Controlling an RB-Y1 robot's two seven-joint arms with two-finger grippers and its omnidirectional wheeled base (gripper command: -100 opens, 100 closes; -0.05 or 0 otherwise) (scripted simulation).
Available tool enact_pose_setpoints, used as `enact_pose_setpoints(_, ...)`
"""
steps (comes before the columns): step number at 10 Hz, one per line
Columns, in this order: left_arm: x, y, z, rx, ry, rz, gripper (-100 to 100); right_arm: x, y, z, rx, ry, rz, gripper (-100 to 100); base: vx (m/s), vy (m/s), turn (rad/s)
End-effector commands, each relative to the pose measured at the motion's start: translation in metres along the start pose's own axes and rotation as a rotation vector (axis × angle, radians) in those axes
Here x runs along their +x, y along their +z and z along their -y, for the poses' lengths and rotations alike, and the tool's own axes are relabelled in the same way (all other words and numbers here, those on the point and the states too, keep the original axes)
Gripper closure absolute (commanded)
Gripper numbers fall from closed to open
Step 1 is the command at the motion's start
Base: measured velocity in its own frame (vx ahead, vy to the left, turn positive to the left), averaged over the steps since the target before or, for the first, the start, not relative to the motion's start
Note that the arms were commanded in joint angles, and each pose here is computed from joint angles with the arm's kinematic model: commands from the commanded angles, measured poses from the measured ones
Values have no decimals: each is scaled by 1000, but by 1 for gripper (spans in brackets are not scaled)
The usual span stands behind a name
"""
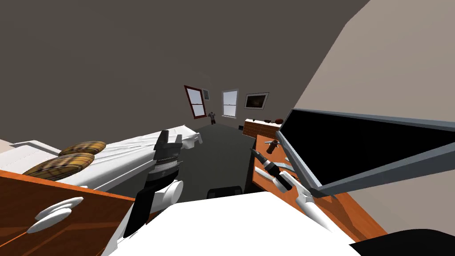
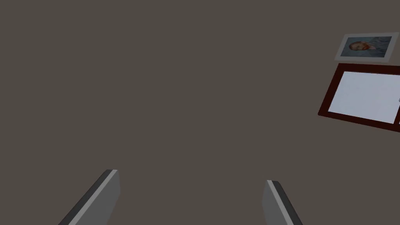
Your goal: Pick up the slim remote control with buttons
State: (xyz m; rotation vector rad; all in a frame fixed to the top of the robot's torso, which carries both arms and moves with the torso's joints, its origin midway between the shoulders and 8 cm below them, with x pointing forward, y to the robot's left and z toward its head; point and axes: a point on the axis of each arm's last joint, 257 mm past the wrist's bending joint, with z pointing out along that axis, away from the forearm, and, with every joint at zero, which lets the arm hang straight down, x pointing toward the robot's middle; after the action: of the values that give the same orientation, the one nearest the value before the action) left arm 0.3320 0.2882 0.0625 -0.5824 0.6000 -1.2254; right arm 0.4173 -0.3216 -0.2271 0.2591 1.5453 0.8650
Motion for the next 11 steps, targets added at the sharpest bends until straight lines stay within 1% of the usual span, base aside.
enact_pose_setpoints(1, 0, 0, 0, 0, 0, 0, 0, 10, -8, 20, 33, -57, -60, -100, -33, -15, 384)
enact_pose_setpoints(2, 0, 0, 0, 0, 0, 0, 0, 14, -13, 32, 61, -51, -68, -100, -27, -19, 236)
enact_pose_setpoints(3, 0, 0, 0, 0, 0, 0, 0, 20, -18, 43, 76, -101, -120, -100, -37, -14, 377)
enact_pose_setpoints(4, 0, 0, 0, 0, 0, 0, 0, 24, -25, 55, 105, -95, -127, -100, -28, -18, 213)
enact_pose_setpoints(5, 0, 0, 0, 0, 0, 0, 0, 31, -34, 70, 130, -140, -184, -100, -29, -18, 383)
enact_pose_setpoints(6, 0, 0, 0, 0, 0, 0, 0, 33, -38, 77, 146, -137, -188, -100, -28, -22, 207)
enact_pose_setpoints(7, 0, 0, 0, 0, 0, 0, 0, 35, -41, 82, 159, -134, -192, -100, -13, -9, -8)
enact_pose_setpoints(8, 0, 0, 0, 0, 0, 0, 0, 42, -51, 94, 177, -178, -248, -100, -30, -4, 324)
enact_pose_setpoints(9, 0, 0, 0, 0, 0, 0, 0, 42, -52, 96, 182, -177, -250, -100, -27, -14, 249)
enact_pose_setpoints(10, 0, 0, 0, 0, 0, 0, 0, 45, -59, 105, 206, -172, -256, -100, -9, -11, 7)
enact_pose_setpoints(11, 0, 0, 0, 0, 0, 0, 0, 52, -70, 117, 225, -212, -315, -100, -27, -7, 299)
